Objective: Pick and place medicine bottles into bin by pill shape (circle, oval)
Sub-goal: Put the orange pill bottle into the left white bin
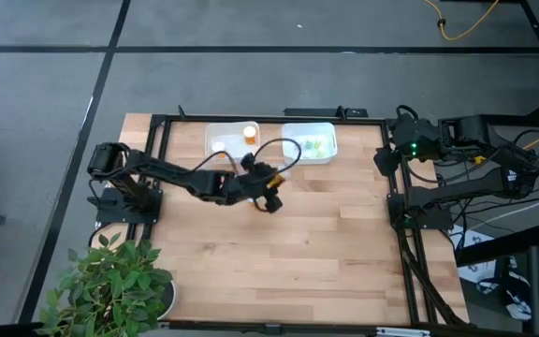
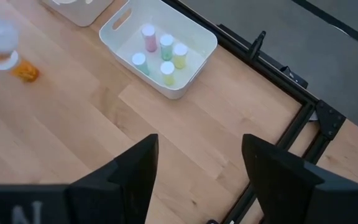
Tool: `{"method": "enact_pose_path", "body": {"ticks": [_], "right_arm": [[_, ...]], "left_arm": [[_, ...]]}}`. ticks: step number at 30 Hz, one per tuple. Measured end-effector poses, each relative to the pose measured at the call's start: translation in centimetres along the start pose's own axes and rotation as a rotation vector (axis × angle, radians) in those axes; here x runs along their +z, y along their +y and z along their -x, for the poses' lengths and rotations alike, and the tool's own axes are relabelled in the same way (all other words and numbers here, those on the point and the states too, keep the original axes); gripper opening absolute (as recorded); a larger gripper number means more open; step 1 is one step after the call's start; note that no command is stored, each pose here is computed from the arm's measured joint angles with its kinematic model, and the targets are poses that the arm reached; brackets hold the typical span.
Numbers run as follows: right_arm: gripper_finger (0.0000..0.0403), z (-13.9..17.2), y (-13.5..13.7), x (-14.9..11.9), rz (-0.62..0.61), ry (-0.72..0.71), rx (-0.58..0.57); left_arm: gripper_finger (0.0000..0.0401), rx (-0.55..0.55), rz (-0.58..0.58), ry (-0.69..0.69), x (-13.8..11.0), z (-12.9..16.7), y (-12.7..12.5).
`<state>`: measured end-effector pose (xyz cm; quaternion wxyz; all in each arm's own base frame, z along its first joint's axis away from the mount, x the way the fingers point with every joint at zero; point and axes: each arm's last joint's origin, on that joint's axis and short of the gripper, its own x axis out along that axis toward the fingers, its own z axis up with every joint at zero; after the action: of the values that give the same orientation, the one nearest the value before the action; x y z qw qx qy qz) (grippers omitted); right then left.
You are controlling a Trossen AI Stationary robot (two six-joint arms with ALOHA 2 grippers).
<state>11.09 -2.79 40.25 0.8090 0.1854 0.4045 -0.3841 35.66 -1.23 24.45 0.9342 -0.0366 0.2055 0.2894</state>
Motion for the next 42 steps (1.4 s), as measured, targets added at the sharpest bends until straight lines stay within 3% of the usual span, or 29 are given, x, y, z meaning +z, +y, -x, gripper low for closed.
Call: {"method": "enact_pose_path", "body": {"ticks": [6, 10, 18, 27, 32, 37, 42], "right_arm": [[0.0233, 0.0, 0.0, 0.0, 0.001, 0.0, 0.0], [0.0232, 0.0, 0.0, 0.0, -0.001, -0.001, 0.0], [0.0233, 0.0, 0.0, 0.0, -0.003, -0.001, 0.001], [0.0232, -0.1, 0.4, 0.5, -0.056, -0.036, 0.026], [0.0233, -0.2, 0.5, 0.5, -0.067, -0.023, 0.045], [0.0232, -0.2, 0.6, 0.5, -0.013, -0.022, 0.047], [0.0233, -0.2, 0.6, 0.5, 0.016, -0.02, 0.049]], "left_arm": [[0.0165, -0.12, 0.092, -0.238, -2.7, 0.4, -0.3], [0.0165, -0.149, 0.077, -0.229, -5.3, 0.3, -0.6], [0.0165, -0.317, -0.035, -0.283, -8.6, 0.4, -4.8], [0.0165, -0.543, 0.055, -0.425, -11.7, -2.0, -6.1], [0.0165, -0.51, 0.017, -0.399, -12.8, -2.8, -6.2], [0.0165, -0.458, -0.126, -0.321, -13.0, -3.9, -6.5], [0.0165, -0.498, -0.072, -0.186, -13.1, -4.7, -7.0]]}}
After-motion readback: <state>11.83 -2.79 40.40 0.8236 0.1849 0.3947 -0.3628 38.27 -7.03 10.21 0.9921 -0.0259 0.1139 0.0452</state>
